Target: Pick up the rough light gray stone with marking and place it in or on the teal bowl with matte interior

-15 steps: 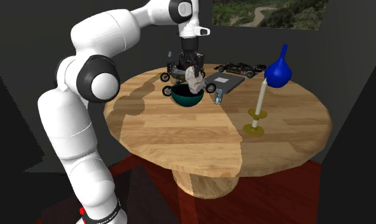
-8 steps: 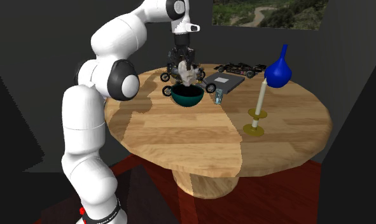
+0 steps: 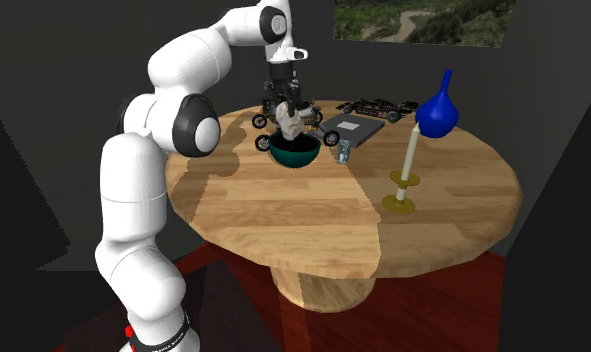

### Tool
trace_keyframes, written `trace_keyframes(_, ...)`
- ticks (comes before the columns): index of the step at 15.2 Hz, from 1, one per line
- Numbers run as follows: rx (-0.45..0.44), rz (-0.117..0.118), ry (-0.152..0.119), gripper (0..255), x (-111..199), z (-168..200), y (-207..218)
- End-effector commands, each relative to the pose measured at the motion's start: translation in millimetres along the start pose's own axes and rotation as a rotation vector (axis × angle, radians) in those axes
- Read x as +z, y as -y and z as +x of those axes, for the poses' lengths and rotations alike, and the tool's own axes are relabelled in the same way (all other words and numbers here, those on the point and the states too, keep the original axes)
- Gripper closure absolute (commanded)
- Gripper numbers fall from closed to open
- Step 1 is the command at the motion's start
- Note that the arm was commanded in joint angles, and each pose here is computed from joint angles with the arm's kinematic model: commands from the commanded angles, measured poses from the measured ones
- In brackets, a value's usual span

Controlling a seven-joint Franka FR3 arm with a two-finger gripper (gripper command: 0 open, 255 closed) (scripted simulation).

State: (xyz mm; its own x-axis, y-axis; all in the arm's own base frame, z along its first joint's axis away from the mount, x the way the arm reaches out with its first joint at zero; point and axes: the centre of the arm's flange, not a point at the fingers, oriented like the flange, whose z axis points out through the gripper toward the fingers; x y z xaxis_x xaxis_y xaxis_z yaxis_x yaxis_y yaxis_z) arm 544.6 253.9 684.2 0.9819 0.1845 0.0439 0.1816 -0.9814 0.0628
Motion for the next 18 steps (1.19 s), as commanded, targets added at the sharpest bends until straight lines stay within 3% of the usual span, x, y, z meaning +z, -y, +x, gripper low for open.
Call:
trace_keyframes(1,0.0,0.0,-0.001,255,10,-1,0)
trace_keyframes(9,0.0,0.0,-0.001,255,53,-3,3)
trace_keyframes(17,0.0,0.0,-0.001,255,53,-3,3)
trace_keyframes(18,0.0,0.0,-0.001,0,52,-3,3)
